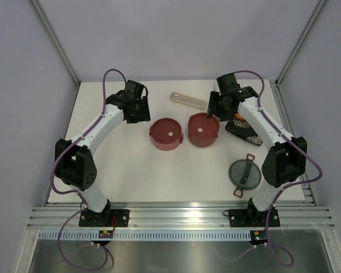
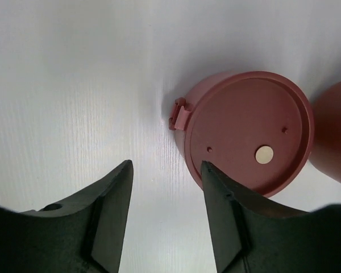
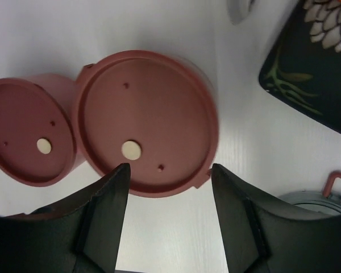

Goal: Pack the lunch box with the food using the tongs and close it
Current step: Pick up the packing box from the center of the board.

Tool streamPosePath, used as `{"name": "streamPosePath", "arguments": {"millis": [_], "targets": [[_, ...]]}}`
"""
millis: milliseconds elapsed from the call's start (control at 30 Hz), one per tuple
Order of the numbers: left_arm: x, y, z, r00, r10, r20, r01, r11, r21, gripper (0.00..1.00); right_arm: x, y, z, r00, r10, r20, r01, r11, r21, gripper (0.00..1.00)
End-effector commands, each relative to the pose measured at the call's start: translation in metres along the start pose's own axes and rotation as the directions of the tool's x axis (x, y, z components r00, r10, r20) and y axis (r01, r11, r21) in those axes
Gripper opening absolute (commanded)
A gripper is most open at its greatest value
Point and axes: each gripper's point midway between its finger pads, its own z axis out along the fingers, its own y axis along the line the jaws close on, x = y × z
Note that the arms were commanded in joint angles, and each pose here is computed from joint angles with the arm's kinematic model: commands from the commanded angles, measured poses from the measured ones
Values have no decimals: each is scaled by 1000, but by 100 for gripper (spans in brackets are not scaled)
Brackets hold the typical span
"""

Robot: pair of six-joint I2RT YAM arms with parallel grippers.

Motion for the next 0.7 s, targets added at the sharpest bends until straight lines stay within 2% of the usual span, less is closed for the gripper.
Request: {"name": "streamPosePath", "arguments": {"millis": [0, 133, 167, 367, 667], "targets": [[-4, -5, 2, 1000, 2, 2, -2, 998, 56, 56, -12, 47, -15, 993, -96, 64, 101, 992, -71, 67], [2, -9, 25, 998, -15, -58, 23, 991, 136, 67, -3, 84, -22, 991, -107, 84, 119, 981, -154, 66], [-4, -16, 27, 998, -35, -49, 45, 979, 201, 68, -1, 91, -24, 990, -111, 86, 125, 977, -171, 66], [1, -43, 50, 989, -98, -112, 135, 907, 398, 68, 28, 140, -9, 989, -143, 34, 147, 952, -267, 65], [22, -37, 72, 983, -81, -162, 137, 916, 377, 68, 62, 165, 34, 988, -139, -68, 113, 949, -295, 63]]}}
